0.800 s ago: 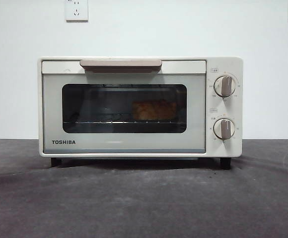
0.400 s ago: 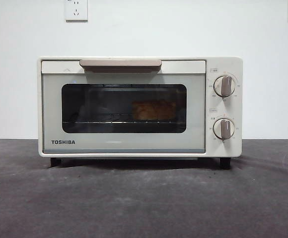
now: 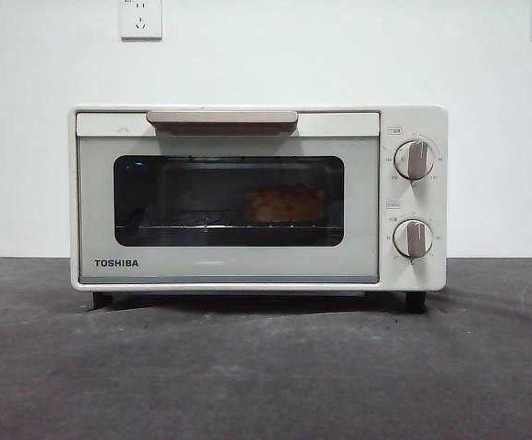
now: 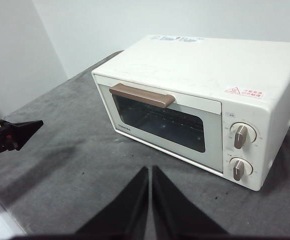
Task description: The left arm flap open the oven, the right arm pick bread and place it into oven, the left arm flap close the oven
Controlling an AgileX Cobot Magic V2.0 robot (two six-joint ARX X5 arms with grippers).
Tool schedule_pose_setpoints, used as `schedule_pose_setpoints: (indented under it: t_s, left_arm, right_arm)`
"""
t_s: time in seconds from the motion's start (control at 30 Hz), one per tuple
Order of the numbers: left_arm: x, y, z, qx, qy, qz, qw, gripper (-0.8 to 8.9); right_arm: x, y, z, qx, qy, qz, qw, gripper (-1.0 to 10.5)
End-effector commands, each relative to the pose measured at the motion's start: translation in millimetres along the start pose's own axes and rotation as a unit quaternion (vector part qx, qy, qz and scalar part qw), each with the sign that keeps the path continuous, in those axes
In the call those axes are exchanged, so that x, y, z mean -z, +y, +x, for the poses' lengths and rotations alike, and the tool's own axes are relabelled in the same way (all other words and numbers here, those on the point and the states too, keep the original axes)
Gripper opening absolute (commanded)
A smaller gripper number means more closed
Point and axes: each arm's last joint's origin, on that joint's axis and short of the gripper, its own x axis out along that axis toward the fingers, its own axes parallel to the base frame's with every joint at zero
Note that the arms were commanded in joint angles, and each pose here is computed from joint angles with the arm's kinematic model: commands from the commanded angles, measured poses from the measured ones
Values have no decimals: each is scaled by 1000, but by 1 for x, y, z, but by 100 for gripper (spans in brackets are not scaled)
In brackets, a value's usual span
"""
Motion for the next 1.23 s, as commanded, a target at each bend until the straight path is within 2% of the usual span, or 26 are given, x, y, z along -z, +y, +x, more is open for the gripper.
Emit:
schedule_pose_setpoints:
  t_s: [0.03,0.97,1.1,1.23]
  left_arm:
    - [7,1,2,-4,12,28,1000,20]
    - [7,1,2,-3,12,29,1000,20]
    - [7,1,2,-3,12,29,1000,20]
    - [7,1,2,-3,12,29,1000,20]
  right_arm:
    - [-5,2,-3,-7,-12,-4,1000,6]
    - [-3,1,-4,-3,-16,-3,1000,6]
    - [1,-6,2,33,-59,4,998,6]
    - [18,-23,14,97,-156,-8,983,6]
